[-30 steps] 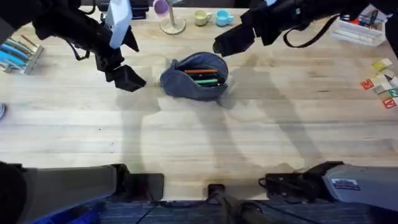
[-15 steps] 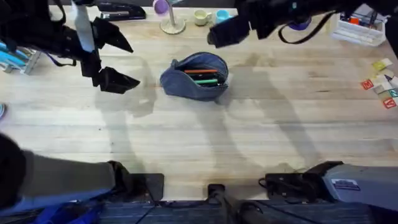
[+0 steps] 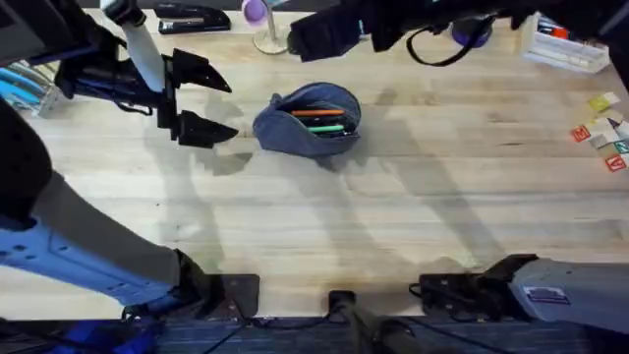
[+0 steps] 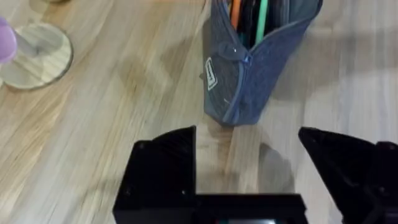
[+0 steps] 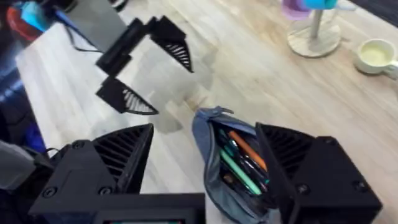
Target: Unzip the bag, pick up the pens from the table one at a time and place them inside, then zip the bag closed.
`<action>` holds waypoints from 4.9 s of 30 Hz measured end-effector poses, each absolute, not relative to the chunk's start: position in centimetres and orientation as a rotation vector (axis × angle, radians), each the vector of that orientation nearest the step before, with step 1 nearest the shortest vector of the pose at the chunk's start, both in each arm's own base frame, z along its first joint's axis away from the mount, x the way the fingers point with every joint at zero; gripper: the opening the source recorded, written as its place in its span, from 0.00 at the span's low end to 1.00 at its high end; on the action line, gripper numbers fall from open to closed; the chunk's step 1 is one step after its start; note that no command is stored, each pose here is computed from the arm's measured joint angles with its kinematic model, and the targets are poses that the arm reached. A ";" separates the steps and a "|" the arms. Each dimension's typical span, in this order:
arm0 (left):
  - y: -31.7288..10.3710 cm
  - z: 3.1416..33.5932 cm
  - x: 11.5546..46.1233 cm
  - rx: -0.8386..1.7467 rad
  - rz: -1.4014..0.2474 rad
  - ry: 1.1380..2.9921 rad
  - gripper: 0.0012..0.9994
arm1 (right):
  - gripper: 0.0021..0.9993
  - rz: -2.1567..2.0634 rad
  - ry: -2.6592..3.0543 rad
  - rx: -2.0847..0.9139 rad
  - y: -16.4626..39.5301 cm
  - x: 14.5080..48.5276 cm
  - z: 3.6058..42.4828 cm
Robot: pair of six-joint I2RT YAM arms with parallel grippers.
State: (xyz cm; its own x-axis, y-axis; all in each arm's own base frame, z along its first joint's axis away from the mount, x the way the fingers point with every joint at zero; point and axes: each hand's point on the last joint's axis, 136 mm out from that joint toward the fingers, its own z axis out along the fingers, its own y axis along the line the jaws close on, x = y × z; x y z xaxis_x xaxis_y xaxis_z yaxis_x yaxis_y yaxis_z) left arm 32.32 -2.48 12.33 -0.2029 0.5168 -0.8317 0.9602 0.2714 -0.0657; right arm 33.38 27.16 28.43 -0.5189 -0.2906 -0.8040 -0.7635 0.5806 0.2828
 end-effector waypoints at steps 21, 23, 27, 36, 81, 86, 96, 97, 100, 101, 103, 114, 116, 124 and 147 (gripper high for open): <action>-2.9 12.1 32.7 1.300 -0.839 1.793 0.99 | 1.00 0.898 2.151 -0.959 32.0 31.5 24.3; -2.9 12.1 32.7 1.300 -0.839 1.793 0.99 | 1.00 0.911 2.153 -0.956 32.5 31.4 24.1; -2.9 12.2 32.7 1.299 -0.839 1.793 0.99 | 1.00 0.952 2.187 -0.888 33.3 31.7 23.8; -2.9 12.2 32.7 1.299 -0.839 1.793 0.99 | 1.00 0.792 2.347 -0.599 32.4 33.9 21.4; -2.9 12.2 32.7 1.299 -0.839 1.793 0.99 | 1.00 0.518 2.347 -0.597 35.1 36.2 15.5; -2.9 12.2 32.7 1.299 -0.839 1.793 0.99 | 1.00 0.496 2.378 -0.615 35.3 36.4 13.4; -2.9 12.2 32.7 1.299 -0.839 1.793 0.99 | 0.76 0.464 2.411 -0.629 35.3 36.6 11.4; -2.9 12.2 32.7 1.299 -0.839 1.793 0.99 | 0.71 0.461 2.411 -0.628 35.2 36.6 11.4; -2.9 12.2 32.7 1.299 -0.839 1.793 0.99 | 0.58 0.458 2.411 -0.627 35.2 36.6 11.4; -2.9 12.2 32.7 1.299 -0.839 1.793 0.99 | 0.53 0.459 2.411 -0.627 35.2 36.6 11.4; -2.9 12.2 32.7 1.299 -0.839 1.793 0.99 | 0.44 0.459 2.410 -0.627 35.2 36.6 11.4; -2.9 12.2 32.7 1.299 -0.839 1.793 0.99 | 0.03 0.460 2.410 -0.627 35.3 36.6 11.4; -2.9 12.2 32.7 1.299 -0.839 1.793 0.99 | 0.03 0.460 2.410 -0.627 35.3 36.6 11.4; -2.9 12.2 32.7 1.299 -0.839 1.793 0.99 | 0.03 0.437 2.383 -0.694 35.3 36.7 11.5; -7.6 11.7 34.5 1.461 -0.802 1.677 0.99 | 0.03 0.447 2.304 -0.754 35.2 36.2 14.6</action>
State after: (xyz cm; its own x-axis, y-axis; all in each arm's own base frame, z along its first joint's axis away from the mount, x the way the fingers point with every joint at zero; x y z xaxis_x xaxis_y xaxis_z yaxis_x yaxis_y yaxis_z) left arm 34.46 -7.65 11.67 -0.0591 0.5127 -0.8566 0.9886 0.1491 0.0210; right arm 36.18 35.23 14.64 -0.6132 -0.3953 -0.6839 -0.6224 0.7749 0.1101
